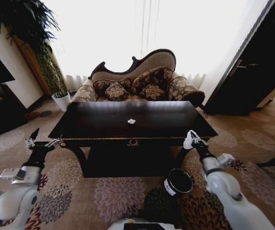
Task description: Move to the front of the table and place the trash on the table into the trash bin.
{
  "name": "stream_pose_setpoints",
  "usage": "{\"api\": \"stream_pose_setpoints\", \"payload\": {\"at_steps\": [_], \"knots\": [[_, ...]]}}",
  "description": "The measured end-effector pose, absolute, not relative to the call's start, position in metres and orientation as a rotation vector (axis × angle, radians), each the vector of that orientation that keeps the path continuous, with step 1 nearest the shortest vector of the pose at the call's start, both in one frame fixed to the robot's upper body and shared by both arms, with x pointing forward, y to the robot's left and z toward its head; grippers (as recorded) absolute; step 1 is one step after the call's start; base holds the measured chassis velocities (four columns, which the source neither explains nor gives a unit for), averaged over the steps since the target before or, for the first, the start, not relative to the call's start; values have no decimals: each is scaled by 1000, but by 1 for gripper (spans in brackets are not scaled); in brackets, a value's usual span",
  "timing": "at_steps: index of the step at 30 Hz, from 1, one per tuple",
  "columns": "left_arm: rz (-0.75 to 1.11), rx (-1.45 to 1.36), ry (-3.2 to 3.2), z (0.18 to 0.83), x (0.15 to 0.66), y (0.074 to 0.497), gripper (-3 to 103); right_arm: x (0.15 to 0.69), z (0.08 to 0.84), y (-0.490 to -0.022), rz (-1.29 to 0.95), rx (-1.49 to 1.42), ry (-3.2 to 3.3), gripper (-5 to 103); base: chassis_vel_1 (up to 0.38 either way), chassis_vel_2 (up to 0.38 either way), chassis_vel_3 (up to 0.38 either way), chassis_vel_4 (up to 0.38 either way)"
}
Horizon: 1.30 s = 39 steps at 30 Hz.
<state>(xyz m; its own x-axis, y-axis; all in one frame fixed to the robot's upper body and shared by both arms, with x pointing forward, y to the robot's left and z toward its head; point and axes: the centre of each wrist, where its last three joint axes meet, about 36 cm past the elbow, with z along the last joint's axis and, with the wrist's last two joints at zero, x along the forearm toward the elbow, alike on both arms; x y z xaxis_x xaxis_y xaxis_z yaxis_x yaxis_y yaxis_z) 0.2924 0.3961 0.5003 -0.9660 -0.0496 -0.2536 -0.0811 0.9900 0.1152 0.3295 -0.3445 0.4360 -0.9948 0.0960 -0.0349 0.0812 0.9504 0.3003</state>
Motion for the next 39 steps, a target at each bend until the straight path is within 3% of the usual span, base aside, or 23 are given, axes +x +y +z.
{"api": "stream_pose_setpoints", "payload": {"at_steps": [12, 17, 27, 39], "knots": [[182, -96, 2881, 500, 292, 396, 100, 310, 329, -320, 507, 259, 3133, 1, 0, 0, 0, 0], [182, -96, 2881, 500, 292, 396, 100, 311, 286, -320, 411, 254, 3203, 1, 0, 0, 0, 0], [182, -96, 2881, 500, 292, 396, 100, 327, 207, -342, 217, 223, 3384, 1, 0, 0, 0, 0], [182, -96, 2881, 500, 292, 396, 100, 357, 171, -378, 18, 268, 3460, 1, 0, 0, 0, 0]]}}
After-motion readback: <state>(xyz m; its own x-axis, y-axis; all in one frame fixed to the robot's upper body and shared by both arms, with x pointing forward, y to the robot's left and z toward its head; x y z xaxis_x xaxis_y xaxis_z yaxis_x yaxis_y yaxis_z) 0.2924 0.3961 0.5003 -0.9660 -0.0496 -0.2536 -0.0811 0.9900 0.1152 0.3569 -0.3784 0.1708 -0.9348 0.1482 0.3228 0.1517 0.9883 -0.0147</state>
